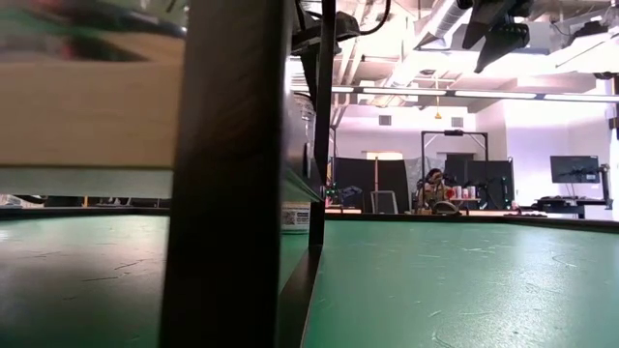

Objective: Place canned beverage on shelf
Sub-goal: Put the white yellow soda can on the shelf aligned with the other yellow soda can

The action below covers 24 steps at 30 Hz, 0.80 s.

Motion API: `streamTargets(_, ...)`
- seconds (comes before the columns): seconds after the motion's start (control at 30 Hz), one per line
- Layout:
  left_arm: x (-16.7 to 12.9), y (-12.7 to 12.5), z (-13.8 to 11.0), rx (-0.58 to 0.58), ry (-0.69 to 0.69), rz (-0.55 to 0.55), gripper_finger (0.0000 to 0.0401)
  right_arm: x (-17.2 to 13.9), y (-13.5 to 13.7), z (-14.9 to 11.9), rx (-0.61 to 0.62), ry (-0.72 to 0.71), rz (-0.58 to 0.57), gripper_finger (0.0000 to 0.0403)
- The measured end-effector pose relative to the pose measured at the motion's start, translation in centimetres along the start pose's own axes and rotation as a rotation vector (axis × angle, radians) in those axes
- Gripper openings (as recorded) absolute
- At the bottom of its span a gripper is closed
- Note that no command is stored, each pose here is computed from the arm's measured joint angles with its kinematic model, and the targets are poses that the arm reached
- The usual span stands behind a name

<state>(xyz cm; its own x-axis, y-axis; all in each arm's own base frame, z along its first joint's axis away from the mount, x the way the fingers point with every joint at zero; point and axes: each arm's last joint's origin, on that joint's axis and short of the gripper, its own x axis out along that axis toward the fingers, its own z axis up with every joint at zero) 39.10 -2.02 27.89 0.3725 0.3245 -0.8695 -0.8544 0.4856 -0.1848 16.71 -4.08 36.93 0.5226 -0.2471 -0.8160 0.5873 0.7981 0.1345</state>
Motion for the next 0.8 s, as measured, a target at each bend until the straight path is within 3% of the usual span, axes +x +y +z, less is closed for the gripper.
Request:
streamTargets(0.3,0.1,-0.1,-0.4,0.085,0.059,-0.014,0.0291,0.3,0.0,0.0,0.000,0.003,-0.002,0.0374)
streamTargets(0.5,0.2,0.1,-0.3,0.227,0.098,-0.030,0.0237,0.3,0.0,0.0,0.000,0.003,-0.002,0.0374)
streamTargets(0.63,-0.2,0.0,0.1,0.431,0.124,-0.077,0.0237,0.3,0.0,0.0,0.000,0.003,-0.003,0.0374)
streamTargets(0.8,-1.5,-0.6,0.9,0.785,0.076,-0.140,0.0237,0.3,0.0,0.0,0.001,0.003,-0.003,0.0374)
